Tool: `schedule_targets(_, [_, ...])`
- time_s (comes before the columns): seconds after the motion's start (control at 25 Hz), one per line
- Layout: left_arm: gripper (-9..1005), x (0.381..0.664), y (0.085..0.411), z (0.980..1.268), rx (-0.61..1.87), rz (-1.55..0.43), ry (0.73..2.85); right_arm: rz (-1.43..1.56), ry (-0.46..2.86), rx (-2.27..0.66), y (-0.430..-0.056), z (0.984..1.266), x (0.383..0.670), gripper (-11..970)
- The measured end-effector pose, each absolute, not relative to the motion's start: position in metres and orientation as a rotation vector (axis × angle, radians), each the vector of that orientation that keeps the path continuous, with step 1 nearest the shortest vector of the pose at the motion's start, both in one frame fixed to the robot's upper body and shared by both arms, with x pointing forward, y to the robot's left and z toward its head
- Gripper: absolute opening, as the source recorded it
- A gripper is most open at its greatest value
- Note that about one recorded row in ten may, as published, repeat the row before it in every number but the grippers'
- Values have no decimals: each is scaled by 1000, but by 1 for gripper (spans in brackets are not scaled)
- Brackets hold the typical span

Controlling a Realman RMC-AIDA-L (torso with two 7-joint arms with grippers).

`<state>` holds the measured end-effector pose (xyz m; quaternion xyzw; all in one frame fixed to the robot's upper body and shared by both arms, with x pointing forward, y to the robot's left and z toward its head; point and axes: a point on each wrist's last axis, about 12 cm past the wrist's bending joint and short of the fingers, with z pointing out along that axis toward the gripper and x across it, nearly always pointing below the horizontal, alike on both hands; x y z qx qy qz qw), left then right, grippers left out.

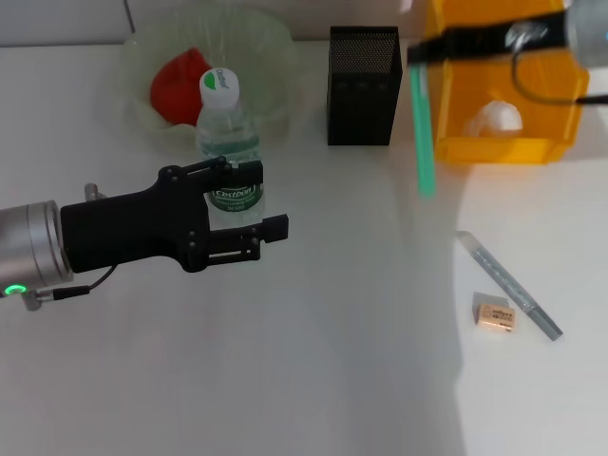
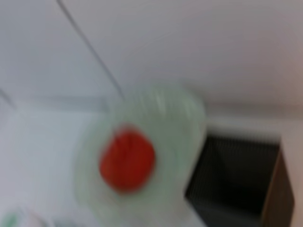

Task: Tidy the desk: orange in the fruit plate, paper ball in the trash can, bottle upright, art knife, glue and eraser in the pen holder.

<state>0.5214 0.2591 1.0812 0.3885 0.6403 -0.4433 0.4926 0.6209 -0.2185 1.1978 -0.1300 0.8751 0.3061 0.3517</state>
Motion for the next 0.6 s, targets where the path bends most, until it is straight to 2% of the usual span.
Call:
schedule_targets(0.04, [800,521,259,1081,941,-1076,1554,882,2126,-284,-237,1211,617,198])
schedule_targets(0.2, [800,521,259,1081,938,-1076,1554,986,1889,-210,-264,1220,617,211])
schedule_targets(0.28, [800,522,258,1081,938,-1077,1554,1010,1771,-187,-272,1213,619,217])
schedule_targets(0.44, [800,523,257,1081,935,-1074,1555,1019,1605,-173,-262,1178,632,229])
schedule_targets(0.6, [800,524,257,1081,933,-1074,1556,967,1522,-170,-254,1166,639,241])
